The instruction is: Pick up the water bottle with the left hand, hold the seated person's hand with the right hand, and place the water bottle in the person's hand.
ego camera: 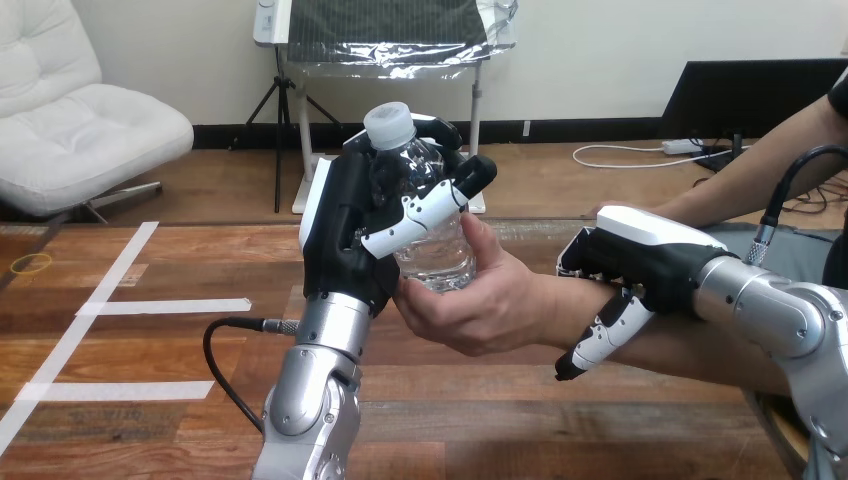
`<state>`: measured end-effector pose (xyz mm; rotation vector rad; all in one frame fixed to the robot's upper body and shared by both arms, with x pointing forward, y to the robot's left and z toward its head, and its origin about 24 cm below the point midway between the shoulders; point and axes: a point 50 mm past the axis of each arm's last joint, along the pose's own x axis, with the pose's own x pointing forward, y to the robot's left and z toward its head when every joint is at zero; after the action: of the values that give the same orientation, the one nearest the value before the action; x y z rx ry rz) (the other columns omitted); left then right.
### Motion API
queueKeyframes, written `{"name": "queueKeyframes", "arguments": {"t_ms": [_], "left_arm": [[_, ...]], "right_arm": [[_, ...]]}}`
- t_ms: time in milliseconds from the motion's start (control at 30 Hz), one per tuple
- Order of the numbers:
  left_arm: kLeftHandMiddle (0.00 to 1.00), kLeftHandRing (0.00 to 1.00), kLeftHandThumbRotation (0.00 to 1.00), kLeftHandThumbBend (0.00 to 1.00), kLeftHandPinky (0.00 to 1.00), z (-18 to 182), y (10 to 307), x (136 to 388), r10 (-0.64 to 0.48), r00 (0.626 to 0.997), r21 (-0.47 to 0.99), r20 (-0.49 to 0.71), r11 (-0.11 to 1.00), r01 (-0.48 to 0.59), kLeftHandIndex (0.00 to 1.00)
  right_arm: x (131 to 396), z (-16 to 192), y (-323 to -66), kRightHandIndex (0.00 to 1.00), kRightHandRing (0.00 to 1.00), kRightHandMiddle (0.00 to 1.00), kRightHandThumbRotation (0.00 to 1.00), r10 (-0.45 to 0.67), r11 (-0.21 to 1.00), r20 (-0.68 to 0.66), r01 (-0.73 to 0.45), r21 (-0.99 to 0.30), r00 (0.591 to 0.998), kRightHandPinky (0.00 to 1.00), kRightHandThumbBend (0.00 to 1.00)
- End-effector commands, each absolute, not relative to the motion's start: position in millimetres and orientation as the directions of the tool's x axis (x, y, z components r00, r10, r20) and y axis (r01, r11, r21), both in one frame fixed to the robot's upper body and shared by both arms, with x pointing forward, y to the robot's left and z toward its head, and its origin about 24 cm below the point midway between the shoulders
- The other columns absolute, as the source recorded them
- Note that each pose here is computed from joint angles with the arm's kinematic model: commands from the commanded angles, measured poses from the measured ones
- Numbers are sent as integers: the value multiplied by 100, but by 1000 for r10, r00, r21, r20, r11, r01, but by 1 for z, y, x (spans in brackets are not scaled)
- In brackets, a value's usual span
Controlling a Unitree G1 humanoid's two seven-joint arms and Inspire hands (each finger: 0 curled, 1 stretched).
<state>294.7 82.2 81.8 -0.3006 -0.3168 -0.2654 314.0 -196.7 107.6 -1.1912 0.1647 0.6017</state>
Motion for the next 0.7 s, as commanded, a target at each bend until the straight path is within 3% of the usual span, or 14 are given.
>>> {"name": "queueKeyframes", "arguments": {"t_ms": [0, 500, 667], "left_arm": [[40, 34, 0, 72, 29, 99, 35, 291, -259, 874, -330, 410, 852, 407, 43], [40, 34, 0, 72, 28, 93, 35, 288, -291, 868, -325, 402, 841, 433, 44], [42, 36, 0, 71, 30, 92, 35, 286, -315, 860, -338, 402, 821, 459, 46]], "right_arm": [[317, 118, -181, 38, 26, 35, 3, 419, 264, -378, -509, -819, 826, 20, 80], [313, 120, -187, 46, 25, 36, 12, 418, 252, -378, -506, -825, 826, 19, 79], [312, 120, -189, 51, 31, 41, 17, 419, 246, -385, -511, -824, 822, 25, 79]]}}
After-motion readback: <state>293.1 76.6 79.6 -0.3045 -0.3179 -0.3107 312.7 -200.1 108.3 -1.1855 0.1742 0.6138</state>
